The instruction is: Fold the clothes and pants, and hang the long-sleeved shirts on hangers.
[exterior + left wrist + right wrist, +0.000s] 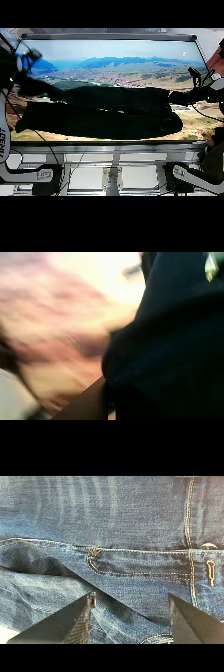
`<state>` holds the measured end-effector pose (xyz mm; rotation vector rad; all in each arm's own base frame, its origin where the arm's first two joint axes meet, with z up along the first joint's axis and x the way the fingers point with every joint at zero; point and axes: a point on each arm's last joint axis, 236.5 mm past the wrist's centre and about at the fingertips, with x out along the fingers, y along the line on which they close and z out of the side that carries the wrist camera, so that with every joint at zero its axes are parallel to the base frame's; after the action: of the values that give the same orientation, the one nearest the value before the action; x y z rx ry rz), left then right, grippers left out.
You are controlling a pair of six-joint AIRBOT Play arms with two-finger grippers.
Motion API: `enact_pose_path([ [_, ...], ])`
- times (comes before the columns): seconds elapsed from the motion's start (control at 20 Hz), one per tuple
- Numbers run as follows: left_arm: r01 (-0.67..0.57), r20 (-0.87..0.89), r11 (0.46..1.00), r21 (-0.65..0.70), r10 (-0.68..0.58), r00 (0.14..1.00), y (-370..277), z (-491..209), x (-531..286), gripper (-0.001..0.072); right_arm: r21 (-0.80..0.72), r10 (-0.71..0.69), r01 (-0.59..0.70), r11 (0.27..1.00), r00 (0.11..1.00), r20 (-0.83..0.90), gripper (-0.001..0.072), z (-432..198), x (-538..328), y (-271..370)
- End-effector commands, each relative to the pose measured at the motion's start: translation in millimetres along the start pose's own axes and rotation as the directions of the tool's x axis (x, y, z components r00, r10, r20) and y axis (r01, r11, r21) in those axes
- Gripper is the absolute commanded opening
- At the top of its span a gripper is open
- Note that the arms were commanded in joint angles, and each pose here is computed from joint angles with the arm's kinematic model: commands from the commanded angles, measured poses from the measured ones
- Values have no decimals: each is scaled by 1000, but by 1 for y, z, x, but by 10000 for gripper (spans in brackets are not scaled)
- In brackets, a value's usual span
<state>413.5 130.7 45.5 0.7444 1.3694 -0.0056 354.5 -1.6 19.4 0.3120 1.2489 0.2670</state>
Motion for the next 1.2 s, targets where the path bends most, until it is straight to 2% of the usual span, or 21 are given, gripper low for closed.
enact_pose_path([
  [0.0,159,-270,986,42,-142,952,-60,-81,50,30,-1,2,-2,1000,1000,-3,506,-1,0,1],
  [0.2,256,-423,965,62,-207,882,-93,-138,71,43,0,3,-3,1000,1000,-6,506,-1,0,1],
  [0.3,269,-420,961,62,-219,881,-91,-142,70,276,0,4,-4,1000,1000,-8,506,-2,0,1],
  [0.45,300,-320,949,93,-257,912,-86,-128,58,297,1,11,-11,1000,1000,-24,506,-6,0,3],
  [0.6,234,-147,971,44,-226,963,-50,-106,37,312,8,18,-17,1000,999,-41,506,-10,0,4],
  [0.65,202,-33,979,-24,-203,979,-31,-89,29,436,10,20,-20,1000,999,-44,506,-10,0,5],
  [0.7,206,109,967,-148,-191,976,-16,-66,19,577,12,23,-22,1000,999,-43,505,-10,0,6],
  [0.8,321,375,856,-404,-165,912,14,-21,-4,606,27,30,-29,999,999,-33,505,-8,0,7],
  [0.95,540,563,694,-477,-230,794,13,17,-13,606,34,45,-45,998,999,-25,506,-6,0,11],
  [1.1,648,570,563,-512,-342,747,-12,31,18,606,36,54,-53,998,998,-33,505,-8,0,13],
  [1.15,685,581,498,-532,-374,723,-20,38,28,610,36,54,-53,998,998,-33,505,-8,0,13],
])
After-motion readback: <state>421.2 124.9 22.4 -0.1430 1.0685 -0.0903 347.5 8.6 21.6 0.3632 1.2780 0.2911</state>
